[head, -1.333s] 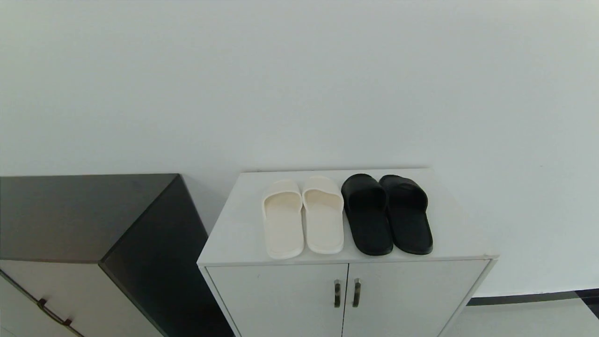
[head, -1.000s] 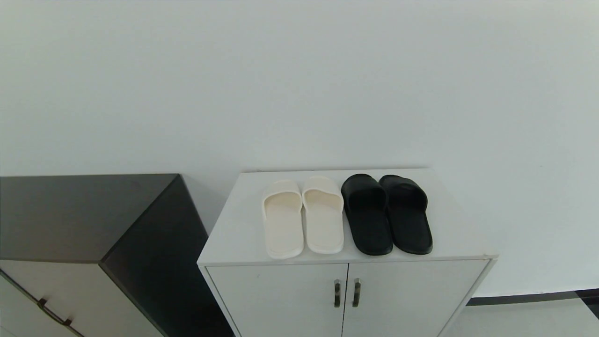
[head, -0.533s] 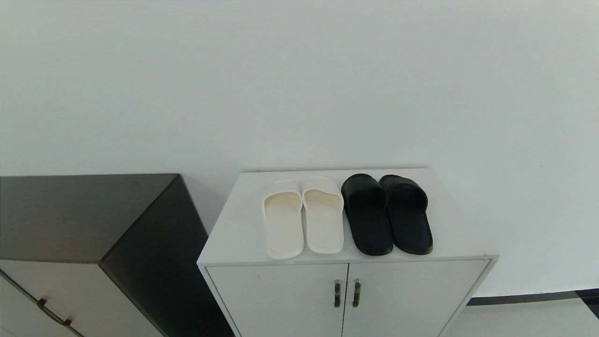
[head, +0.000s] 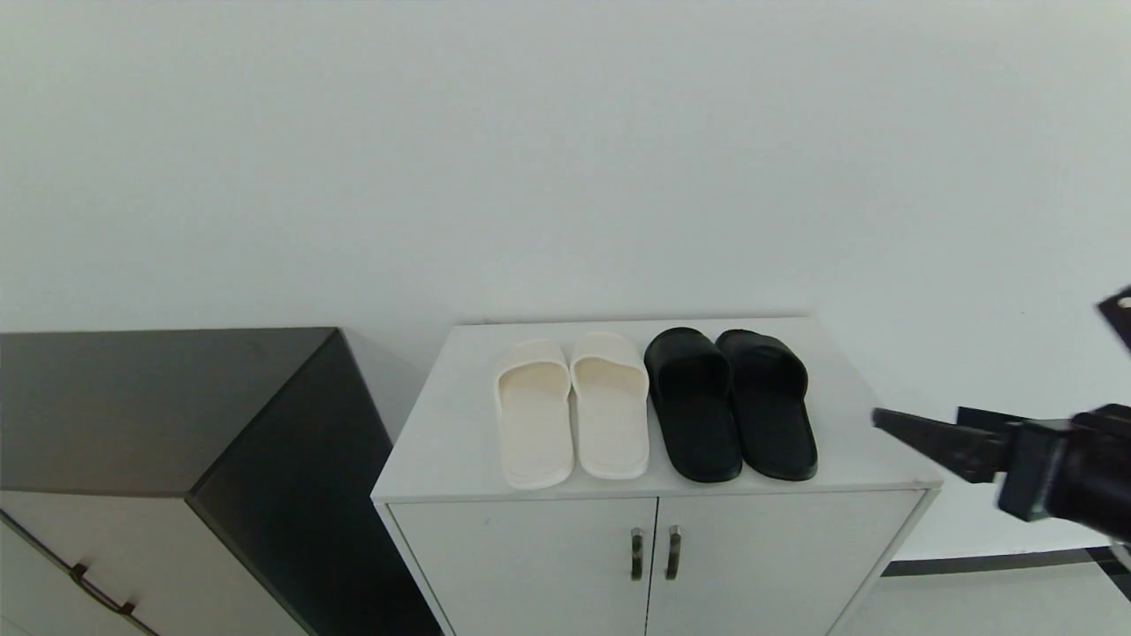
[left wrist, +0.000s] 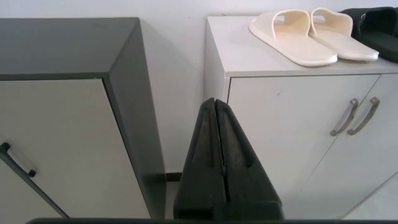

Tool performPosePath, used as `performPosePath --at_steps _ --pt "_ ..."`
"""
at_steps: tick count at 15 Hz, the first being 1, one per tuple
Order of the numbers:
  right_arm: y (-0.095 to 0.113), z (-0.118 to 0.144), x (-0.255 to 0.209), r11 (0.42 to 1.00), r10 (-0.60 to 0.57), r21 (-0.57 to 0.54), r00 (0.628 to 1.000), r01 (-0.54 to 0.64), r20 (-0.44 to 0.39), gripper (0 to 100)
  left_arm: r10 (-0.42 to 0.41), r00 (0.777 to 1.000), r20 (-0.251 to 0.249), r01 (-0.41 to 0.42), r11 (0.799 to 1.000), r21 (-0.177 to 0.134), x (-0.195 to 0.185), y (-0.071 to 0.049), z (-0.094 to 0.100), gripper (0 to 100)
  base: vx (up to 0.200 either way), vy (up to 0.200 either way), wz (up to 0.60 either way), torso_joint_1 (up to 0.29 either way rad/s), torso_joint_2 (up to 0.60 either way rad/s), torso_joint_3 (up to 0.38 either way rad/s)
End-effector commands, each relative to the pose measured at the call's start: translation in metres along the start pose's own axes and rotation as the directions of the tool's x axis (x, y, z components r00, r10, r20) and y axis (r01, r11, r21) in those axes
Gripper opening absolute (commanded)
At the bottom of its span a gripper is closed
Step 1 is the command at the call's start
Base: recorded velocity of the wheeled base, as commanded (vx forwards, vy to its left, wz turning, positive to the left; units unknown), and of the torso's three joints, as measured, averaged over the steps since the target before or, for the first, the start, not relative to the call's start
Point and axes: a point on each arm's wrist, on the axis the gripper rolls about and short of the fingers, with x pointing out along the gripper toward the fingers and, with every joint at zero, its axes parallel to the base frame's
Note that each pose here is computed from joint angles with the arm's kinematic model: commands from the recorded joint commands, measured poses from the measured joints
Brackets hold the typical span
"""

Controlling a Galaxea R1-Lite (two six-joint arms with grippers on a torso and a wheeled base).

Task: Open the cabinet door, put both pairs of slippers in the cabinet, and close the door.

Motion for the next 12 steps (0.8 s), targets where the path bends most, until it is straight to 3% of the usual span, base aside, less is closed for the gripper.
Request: performPosePath --at_steps 1,6,12 --pt "0.020 -0.025 0.072 0.996 -0.083 -0.041 0.994 0.080 -0.067 100 0.001 1.000 0.000 -0.001 1.000 -0.001 0.000 0.000 0.000 0 0.000 0.000 0.00 0.000 0.00 0.000" --pt "0.032 -0.032 0.129 0.969 -0.242 -0.065 0.970 0.240 -0.026 100 0.001 1.000 0.000 -0.001 1.000 -0.001 0.000 0.000 0.000 0 0.000 0.000 0.00 0.000 0.00 0.000" --pt "0.054 -0.027 0.177 0.967 -0.248 -0.060 0.969 0.248 0.013 100 0.001 1.000 0.000 -0.001 1.000 -0.003 0.000 0.000 0.000 0 0.000 0.000 0.00 0.000 0.00 0.000"
